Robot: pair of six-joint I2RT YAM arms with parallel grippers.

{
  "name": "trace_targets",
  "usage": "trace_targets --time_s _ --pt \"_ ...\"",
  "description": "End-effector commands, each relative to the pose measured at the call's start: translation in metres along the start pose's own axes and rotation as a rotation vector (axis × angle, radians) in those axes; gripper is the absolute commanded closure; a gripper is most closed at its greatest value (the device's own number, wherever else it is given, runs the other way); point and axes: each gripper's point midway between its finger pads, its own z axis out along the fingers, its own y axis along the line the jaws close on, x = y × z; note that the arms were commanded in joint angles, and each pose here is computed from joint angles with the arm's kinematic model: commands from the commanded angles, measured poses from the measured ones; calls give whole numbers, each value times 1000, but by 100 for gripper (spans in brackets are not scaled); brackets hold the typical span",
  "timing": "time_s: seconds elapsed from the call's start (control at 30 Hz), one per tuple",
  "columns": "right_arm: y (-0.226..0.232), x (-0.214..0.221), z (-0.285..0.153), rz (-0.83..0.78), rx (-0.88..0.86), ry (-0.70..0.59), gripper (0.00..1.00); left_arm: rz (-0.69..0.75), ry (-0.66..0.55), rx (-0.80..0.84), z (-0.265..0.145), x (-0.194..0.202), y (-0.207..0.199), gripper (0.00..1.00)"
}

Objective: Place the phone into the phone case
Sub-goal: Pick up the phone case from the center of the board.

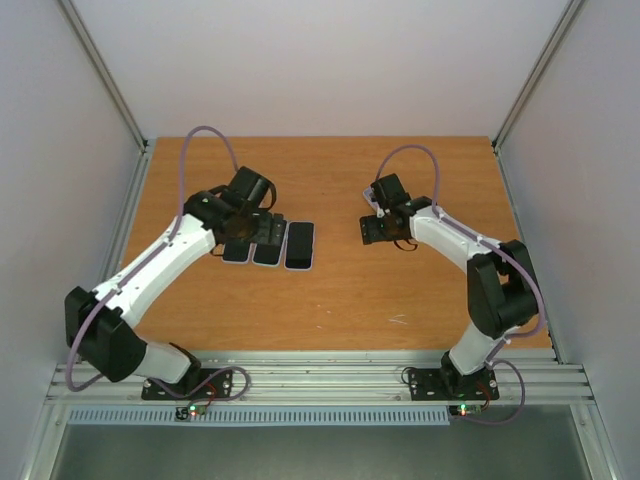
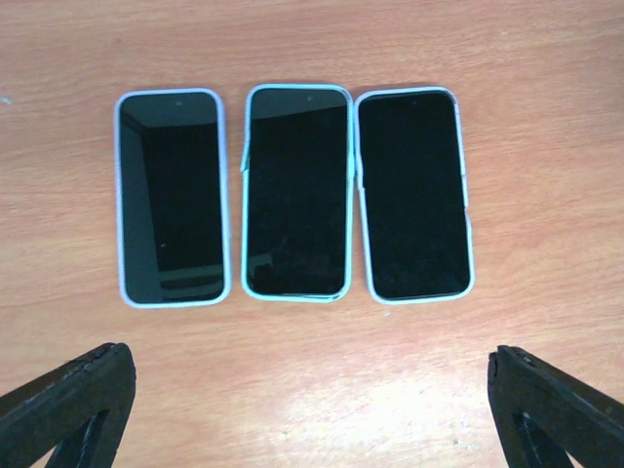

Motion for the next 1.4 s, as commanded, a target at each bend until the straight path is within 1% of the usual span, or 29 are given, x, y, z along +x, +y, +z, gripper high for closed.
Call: trace_targets --time_s 0.0,0.1,0.2,0.33,0.43,0.57,0.73,0.83,1.0,1.2,1.37 --pt "-18 -33 9 -37 59 -45 22 55 -1 20 -29 2 12 1" --pt "-22 -47 22 -55 72 -42 32 83 -42 -44 -37 -1 28 1" --pt "-27 -57 36 -78 93 -34 44 81 -102 -92 -35 2 41 1" --pt "-30 -67 53 -105 106 -12 52 98 -117 -100 -32 7 46 1" --pt "-34 -74 63 -127 130 1 56 112 -123 -134 -32 8 52 1" --pt "-37 -80 76 -143 147 22 59 113 -122 -127 -32 9 52 1" --pt "-41 -77 93 -160 162 62 62 115 -125 -138 -31 10 54 1" --pt "-43 -73 99 -169 170 84 65 117 -124 -149 -31 10 56 1" --pt "-43 -65 104 -184 163 116 74 114 -119 -140 -29 10 55 1" --pt "-40 -59 100 -185 139 139 97 55 -104 -120 -27 8 65 1" --pt "-35 -55 85 -200 117 137 99 19 -99 -69 -27 8 64 1"
